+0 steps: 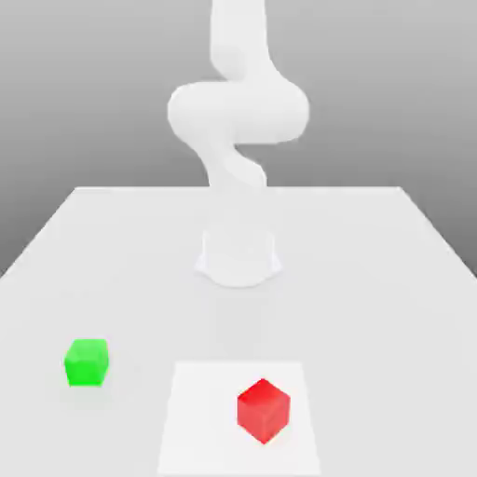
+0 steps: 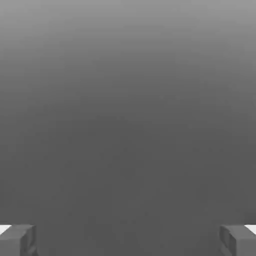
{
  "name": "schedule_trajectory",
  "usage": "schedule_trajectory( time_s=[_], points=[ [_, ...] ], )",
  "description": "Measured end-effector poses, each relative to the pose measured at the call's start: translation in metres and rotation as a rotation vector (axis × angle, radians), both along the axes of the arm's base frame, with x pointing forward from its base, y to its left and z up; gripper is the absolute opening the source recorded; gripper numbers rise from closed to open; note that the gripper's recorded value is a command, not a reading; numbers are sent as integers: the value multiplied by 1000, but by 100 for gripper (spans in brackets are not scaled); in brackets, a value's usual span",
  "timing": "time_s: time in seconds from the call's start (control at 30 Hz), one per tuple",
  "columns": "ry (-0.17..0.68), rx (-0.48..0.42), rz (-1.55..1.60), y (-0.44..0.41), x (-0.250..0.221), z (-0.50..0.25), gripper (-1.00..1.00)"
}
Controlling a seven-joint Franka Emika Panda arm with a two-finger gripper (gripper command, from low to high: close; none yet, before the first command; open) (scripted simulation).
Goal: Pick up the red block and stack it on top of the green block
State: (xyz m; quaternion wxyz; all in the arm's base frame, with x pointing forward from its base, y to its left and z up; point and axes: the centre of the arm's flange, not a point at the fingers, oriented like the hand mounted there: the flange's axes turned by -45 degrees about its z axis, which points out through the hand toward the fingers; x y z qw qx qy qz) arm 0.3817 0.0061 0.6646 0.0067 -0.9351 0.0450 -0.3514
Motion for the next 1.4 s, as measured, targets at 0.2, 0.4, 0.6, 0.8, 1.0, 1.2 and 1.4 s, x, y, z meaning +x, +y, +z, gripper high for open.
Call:
schedule_trajectory(
  time_s=[0.2, 0.4, 0.6, 0.8, 1.0, 1.2, 1.4],
  points=[
    [193, 86, -172, 9, 62, -125, 0],
    [377, 161, -349, 13, 84, -254, 0],
    [558, 228, -531, 20, 70, -378, 0],
    [677, 270, -657, 27, 44, -474, 0],
    [681, 269, -661, 27, 42, -517, -100],
    [679, 271, -662, 27, 43, -509, -100],
    [671, 285, -726, 4, 41, -455, -100]
  ],
)
